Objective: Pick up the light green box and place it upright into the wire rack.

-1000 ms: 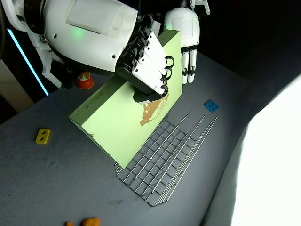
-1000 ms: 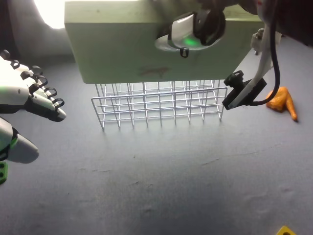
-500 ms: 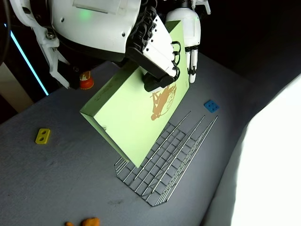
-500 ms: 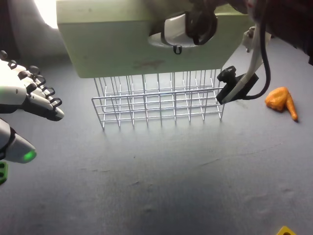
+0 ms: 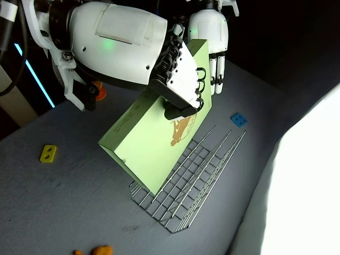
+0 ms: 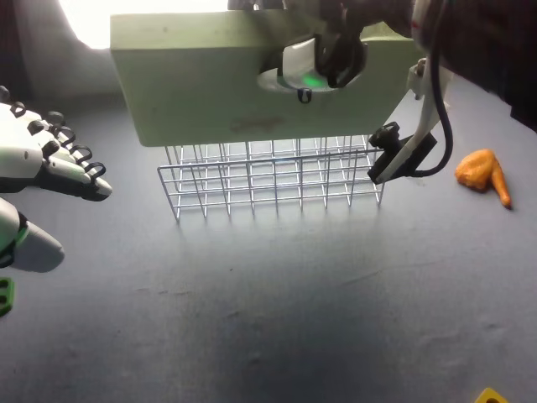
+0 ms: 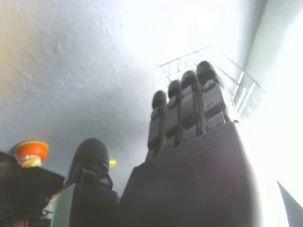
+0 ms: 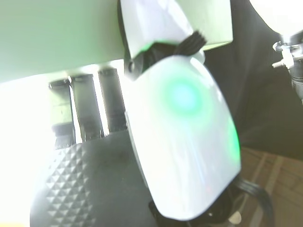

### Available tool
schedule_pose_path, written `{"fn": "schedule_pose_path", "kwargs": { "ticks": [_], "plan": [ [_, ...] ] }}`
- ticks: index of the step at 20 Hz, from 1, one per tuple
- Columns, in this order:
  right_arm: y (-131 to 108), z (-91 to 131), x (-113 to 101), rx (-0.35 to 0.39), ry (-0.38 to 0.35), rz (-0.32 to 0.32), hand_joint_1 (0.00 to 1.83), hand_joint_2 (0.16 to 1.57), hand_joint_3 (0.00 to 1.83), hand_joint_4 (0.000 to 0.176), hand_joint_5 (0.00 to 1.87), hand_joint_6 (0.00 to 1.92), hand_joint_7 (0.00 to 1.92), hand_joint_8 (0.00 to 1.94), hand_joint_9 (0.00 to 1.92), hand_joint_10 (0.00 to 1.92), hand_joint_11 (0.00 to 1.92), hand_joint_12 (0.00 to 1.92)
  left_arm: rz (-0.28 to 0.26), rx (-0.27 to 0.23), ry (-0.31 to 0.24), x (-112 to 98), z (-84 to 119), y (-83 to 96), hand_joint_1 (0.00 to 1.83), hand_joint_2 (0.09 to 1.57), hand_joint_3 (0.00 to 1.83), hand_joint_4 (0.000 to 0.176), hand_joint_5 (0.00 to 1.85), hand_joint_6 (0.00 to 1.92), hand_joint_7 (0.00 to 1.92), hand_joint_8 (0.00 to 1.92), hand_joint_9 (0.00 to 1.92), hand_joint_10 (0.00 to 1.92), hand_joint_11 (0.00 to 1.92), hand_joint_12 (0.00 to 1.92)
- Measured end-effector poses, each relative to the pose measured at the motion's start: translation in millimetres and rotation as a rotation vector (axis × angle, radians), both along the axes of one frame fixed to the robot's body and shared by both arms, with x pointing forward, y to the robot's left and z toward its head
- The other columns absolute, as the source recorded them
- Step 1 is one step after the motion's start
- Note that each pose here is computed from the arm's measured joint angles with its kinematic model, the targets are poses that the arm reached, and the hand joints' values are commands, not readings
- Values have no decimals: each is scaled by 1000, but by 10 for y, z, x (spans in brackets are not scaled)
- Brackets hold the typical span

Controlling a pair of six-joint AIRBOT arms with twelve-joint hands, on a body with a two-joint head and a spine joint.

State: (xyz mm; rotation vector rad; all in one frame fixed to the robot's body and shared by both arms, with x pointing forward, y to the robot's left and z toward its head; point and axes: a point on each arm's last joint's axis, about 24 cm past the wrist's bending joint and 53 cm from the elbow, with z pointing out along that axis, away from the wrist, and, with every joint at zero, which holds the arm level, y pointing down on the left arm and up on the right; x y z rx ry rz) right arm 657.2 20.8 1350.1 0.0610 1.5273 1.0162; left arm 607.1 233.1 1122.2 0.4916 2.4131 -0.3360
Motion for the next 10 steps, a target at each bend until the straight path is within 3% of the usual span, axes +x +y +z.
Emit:
{"fn": "schedule_pose_path", "kwargs": {
  "ticks": [10],
  "plan": [
    [96,-176,102,-1,43,2,1241,1146,1,0,996,818,868,1376,723,1409,546,1706,0,3,5,0,-14,5,0,1319,5,0,99,0,124,2,87,0,0,181]
  ]
}}
